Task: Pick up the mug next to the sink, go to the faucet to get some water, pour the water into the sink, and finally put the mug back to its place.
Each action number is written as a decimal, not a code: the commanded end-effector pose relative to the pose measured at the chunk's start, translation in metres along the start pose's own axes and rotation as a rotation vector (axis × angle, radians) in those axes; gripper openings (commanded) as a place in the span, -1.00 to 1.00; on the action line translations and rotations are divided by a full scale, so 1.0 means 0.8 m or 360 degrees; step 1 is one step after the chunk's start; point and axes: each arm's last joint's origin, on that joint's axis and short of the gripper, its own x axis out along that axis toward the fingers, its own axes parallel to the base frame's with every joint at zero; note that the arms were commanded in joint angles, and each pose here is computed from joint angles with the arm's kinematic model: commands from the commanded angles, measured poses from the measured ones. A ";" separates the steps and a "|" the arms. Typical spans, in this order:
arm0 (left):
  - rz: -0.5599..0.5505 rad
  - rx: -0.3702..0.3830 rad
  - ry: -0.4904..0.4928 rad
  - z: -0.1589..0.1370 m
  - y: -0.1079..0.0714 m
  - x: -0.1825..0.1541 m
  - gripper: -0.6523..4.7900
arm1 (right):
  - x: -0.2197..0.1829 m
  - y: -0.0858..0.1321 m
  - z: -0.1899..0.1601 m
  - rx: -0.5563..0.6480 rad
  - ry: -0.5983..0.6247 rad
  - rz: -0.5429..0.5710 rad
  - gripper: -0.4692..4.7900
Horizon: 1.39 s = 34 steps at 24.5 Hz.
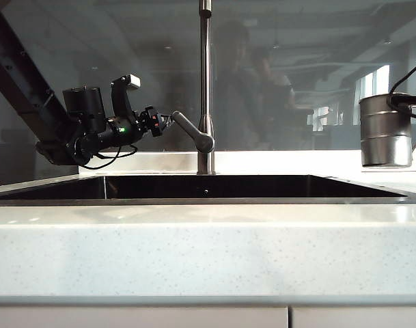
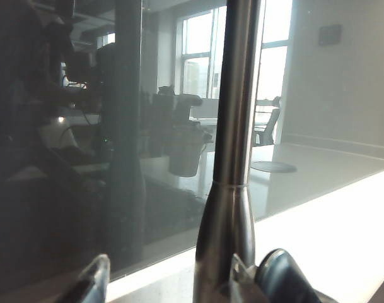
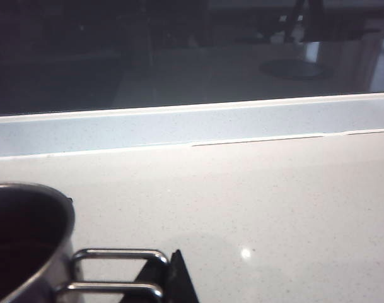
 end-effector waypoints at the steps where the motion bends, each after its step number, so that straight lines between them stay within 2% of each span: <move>1: -0.0018 0.0024 -0.0026 0.004 -0.001 0.000 0.13 | 0.002 0.000 0.005 0.0016 -0.0067 0.0001 -0.83; 15: -0.0018 0.0024 -0.0026 0.004 -0.001 0.000 0.13 | 0.010 0.002 -0.015 0.0002 -0.0044 0.0079 -0.83; 34: -0.0018 0.0024 -0.0026 0.004 -0.001 0.000 0.13 | 0.010 0.001 -0.014 -0.0041 -0.0061 0.0065 -0.82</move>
